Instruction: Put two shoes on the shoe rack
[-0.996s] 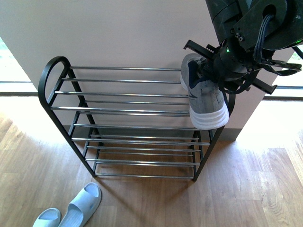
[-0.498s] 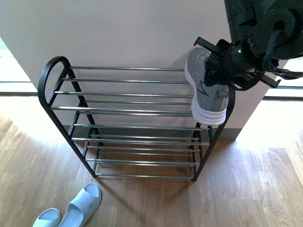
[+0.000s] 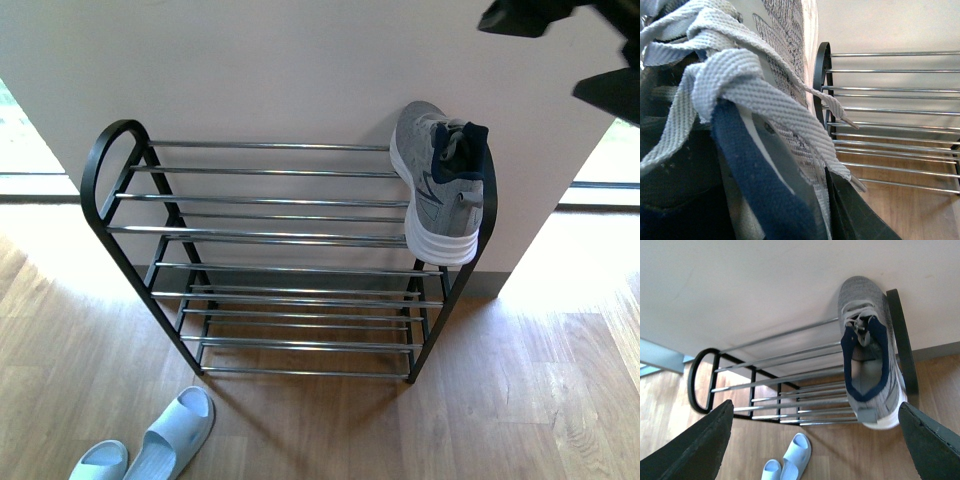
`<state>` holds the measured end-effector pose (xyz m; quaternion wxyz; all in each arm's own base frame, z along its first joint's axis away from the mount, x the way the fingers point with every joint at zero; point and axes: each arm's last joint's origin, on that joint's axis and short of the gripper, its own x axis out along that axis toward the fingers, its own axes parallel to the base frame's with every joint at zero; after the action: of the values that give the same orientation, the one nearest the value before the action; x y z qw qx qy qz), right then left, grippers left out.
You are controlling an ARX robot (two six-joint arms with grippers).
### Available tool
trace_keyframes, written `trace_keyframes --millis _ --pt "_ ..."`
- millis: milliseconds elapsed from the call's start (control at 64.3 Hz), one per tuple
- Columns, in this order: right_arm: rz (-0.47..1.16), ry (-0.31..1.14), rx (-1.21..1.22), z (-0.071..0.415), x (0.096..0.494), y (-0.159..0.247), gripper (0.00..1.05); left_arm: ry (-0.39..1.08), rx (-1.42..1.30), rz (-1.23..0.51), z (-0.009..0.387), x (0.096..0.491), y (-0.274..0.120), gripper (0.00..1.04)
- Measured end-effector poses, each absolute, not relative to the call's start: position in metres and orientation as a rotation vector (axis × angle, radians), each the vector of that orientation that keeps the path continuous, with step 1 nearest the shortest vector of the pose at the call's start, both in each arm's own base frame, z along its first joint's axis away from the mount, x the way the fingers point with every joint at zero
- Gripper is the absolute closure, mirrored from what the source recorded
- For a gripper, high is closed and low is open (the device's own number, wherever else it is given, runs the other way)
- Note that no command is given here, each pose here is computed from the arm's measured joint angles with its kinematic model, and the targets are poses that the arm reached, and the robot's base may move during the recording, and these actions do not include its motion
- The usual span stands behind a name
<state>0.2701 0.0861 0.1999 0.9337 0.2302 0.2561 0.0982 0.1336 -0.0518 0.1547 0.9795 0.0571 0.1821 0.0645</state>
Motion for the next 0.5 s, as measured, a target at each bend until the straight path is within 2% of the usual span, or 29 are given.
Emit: trace_keyframes --millis 233,342,389,498 --pt "0.273 0.456 0.433 0.208 0.181 0.025 0.09 0.367 0.115 0.129 0.155 0.134 -0.052 1.03" --pt "0.312 0.403 0.406 0.206 0.158 0.013 0.09 0.367 0.115 0.129 0.155 0.134 -0.052 1.03" --pt "0.312 0.325 0.357 0.205 0.148 0.007 0.09 0.367 0.115 0.129 0.155 0.134 -0.052 1.03" --pt "0.311 0.272 0.316 0.206 0.144 0.005 0.09 0.367 0.115 0.129 0.155 0.134 -0.052 1.03"
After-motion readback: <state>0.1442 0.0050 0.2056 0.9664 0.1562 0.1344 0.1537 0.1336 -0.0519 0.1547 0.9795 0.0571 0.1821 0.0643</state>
